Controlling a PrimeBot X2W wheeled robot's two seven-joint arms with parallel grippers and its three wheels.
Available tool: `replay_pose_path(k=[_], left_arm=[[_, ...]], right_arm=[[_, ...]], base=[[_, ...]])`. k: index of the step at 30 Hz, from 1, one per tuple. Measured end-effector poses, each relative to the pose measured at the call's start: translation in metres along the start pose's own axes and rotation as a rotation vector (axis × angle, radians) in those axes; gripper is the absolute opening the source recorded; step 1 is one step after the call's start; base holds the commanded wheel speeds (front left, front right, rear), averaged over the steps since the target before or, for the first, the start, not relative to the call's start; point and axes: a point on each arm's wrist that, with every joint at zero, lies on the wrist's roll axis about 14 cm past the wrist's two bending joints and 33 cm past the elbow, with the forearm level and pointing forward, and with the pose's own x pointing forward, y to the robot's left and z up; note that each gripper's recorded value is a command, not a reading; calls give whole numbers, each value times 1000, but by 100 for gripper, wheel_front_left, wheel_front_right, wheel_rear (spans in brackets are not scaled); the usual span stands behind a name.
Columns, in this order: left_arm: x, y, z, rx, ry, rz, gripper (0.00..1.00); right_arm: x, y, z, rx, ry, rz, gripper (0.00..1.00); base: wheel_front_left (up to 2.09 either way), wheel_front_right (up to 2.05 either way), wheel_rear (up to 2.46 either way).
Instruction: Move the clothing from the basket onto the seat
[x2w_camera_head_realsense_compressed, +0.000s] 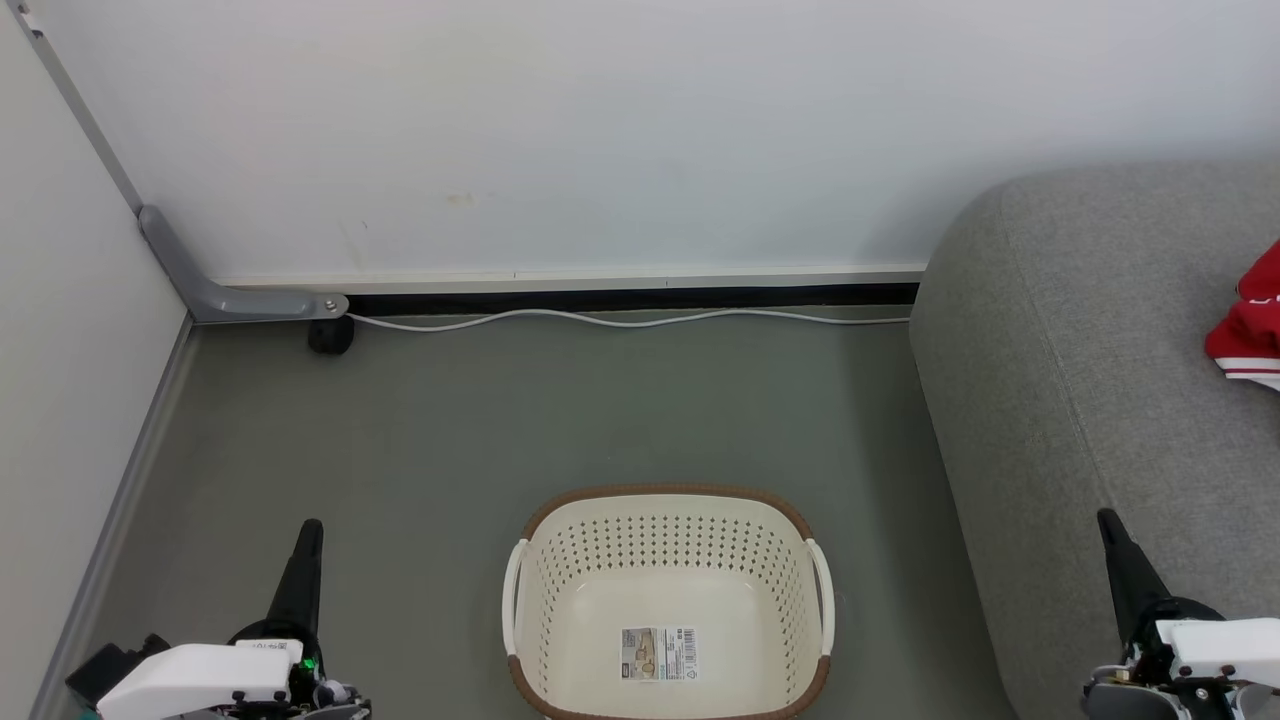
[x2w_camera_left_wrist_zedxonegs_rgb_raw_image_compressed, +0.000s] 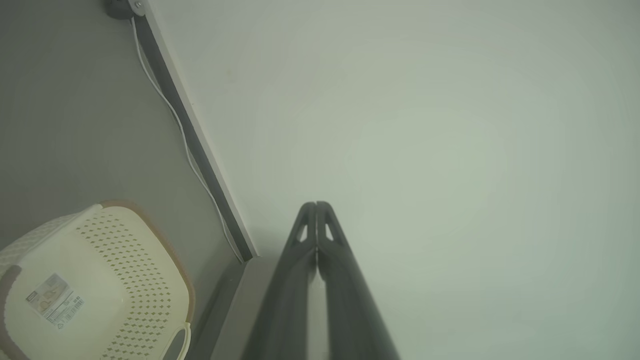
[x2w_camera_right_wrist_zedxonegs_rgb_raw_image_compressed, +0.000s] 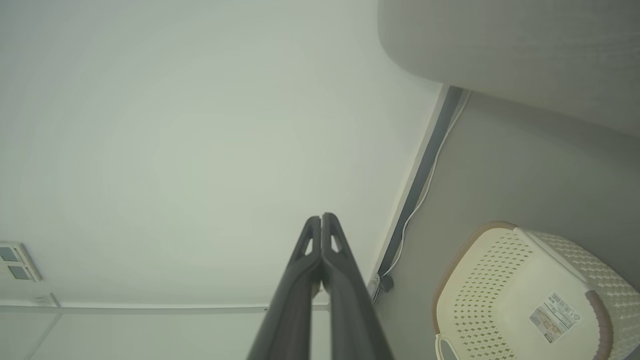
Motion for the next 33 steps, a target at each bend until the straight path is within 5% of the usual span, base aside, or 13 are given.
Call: replay_pose_path(k=[12, 33], left_arm=[[3, -10, 3, -130, 2, -41, 0], [3, -11, 3, -131, 1, -43, 0]], right_arm=[[1, 8, 1, 126, -2, 29, 0], [1, 8, 1, 126, -3, 30, 0]], base=[[0, 0, 0], [0, 0, 0]])
